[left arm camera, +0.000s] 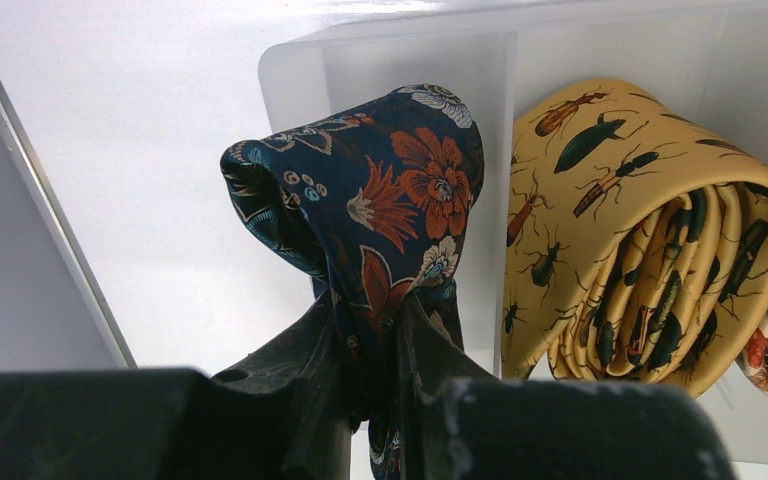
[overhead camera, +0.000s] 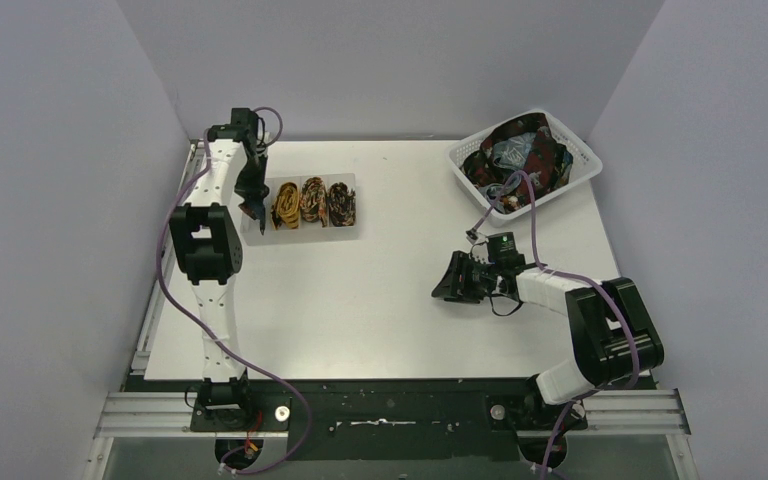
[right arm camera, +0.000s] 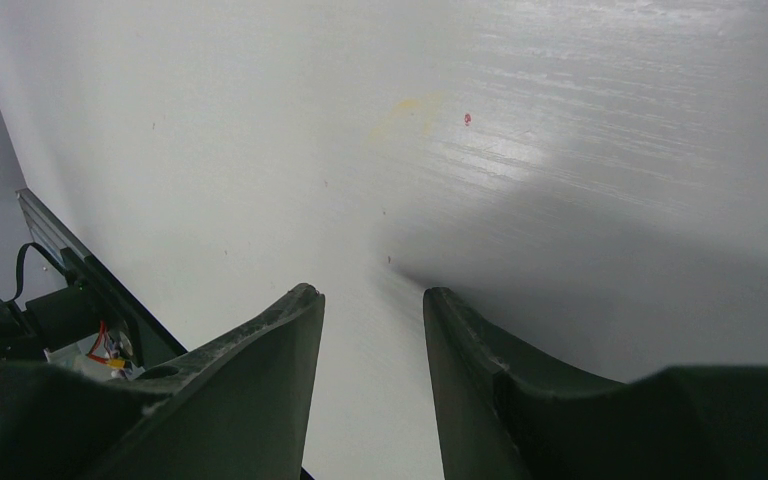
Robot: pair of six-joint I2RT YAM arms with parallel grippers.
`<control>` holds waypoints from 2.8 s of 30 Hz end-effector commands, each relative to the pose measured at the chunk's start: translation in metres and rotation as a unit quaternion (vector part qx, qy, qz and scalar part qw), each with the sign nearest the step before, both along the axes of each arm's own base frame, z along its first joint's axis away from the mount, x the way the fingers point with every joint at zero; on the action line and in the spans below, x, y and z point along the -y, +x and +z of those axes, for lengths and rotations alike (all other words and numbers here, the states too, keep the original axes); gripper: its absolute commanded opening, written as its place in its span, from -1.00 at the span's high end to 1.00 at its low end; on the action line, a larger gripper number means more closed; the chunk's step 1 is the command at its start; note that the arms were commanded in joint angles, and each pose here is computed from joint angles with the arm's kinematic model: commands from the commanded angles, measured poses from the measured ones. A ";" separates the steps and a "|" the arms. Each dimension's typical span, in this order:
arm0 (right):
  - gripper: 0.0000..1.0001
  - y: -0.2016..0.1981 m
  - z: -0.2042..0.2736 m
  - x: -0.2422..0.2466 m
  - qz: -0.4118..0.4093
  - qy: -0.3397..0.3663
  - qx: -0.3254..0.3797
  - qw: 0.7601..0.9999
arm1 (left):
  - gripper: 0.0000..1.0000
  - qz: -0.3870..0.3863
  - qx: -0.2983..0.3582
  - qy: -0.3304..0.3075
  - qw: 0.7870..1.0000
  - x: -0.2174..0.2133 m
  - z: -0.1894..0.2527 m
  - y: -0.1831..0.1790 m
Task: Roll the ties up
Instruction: Place the tie in the storage box.
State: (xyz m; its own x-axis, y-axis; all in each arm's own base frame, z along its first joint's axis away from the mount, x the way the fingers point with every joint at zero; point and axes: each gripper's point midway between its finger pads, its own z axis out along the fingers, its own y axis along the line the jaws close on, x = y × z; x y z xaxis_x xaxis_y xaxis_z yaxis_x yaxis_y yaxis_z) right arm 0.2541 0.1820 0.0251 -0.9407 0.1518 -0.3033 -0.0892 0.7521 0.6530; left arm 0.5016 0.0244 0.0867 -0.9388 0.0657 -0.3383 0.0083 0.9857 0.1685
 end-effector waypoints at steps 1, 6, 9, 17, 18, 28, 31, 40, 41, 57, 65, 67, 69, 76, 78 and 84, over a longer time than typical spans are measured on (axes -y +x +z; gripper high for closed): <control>0.11 0.001 -0.011 0.008 0.000 -0.020 -0.003 1.000 | 1.00 -0.010 0.014 -0.008 1.000 0.005 -0.004 0.013; 0.11 0.000 -0.012 0.008 0.001 -0.018 -0.007 1.000 | 1.00 -0.003 0.008 0.015 1.000 0.003 -0.010 0.015; 0.10 -0.001 -0.014 0.009 0.000 -0.017 -0.009 1.000 | 1.00 0.005 0.005 0.039 0.999 0.000 -0.013 0.014; 0.09 -0.002 -0.017 0.009 0.001 -0.014 -0.015 1.000 | 1.00 -0.001 0.005 0.078 0.997 0.001 -0.021 0.015; 0.08 -0.002 -0.017 0.009 0.002 -0.014 -0.015 1.000 | 1.00 -0.001 0.005 0.076 0.997 0.001 -0.023 0.015; 0.07 -0.004 -0.018 0.009 0.002 -0.014 -0.020 1.000 | 1.00 -0.021 0.007 0.086 0.996 -0.005 -0.025 0.023; 0.07 -0.004 -0.019 0.008 0.002 -0.012 -0.022 1.000 | 1.00 -0.014 0.000 0.097 0.995 -0.005 -0.033 0.020; 0.05 -0.005 -0.018 0.008 0.002 -0.011 -0.020 1.000 | 0.83 -0.003 0.022 0.088 0.996 0.002 -0.025 0.021; 0.05 -0.005 -0.017 0.008 0.002 -0.011 -0.020 1.000 | 0.80 -0.002 0.025 0.087 0.996 0.002 -0.021 0.022; 0.04 -0.006 -0.016 0.008 0.005 -0.008 -0.019 1.000 | 0.31 0.008 0.053 0.081 0.995 0.000 0.018 0.020; 0.04 -0.007 -0.015 0.007 0.006 -0.006 -0.017 1.000 | 0.18 0.010 0.065 0.084 0.994 -0.002 0.035 0.018; 0.04 -0.007 -0.015 0.007 0.007 -0.006 -0.017 1.000 | 0.15 0.010 0.063 0.082 0.995 -0.002 0.036 0.017; 0.03 -0.007 -0.015 0.007 0.007 -0.006 -0.017 1.000 | 0.14 0.009 0.064 0.077 0.995 0.000 0.038 0.016; 0.03 -0.007 -0.016 0.007 0.007 -0.006 -0.018 1.000 | -0.01 0.010 0.069 0.076 0.995 0.001 0.047 0.013; 0.03 -0.007 -0.015 0.007 0.006 -0.005 -0.018 1.000 | -0.01 0.010 0.072 0.075 0.995 0.003 0.051 0.011; 0.03 -0.008 -0.018 0.007 0.007 -0.006 -0.021 1.000 | 0.14 0.002 0.068 0.068 0.995 0.009 0.055 -0.001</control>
State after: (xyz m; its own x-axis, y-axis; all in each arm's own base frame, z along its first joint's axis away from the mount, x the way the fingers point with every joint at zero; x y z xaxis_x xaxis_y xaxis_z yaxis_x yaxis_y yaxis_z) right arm 0.2540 0.1867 0.0271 -0.9472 0.1436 -0.2867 -0.1039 0.7083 0.6982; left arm 0.5087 0.0209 0.1012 -0.9151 0.1204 -0.3849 -0.0125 0.9454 0.3255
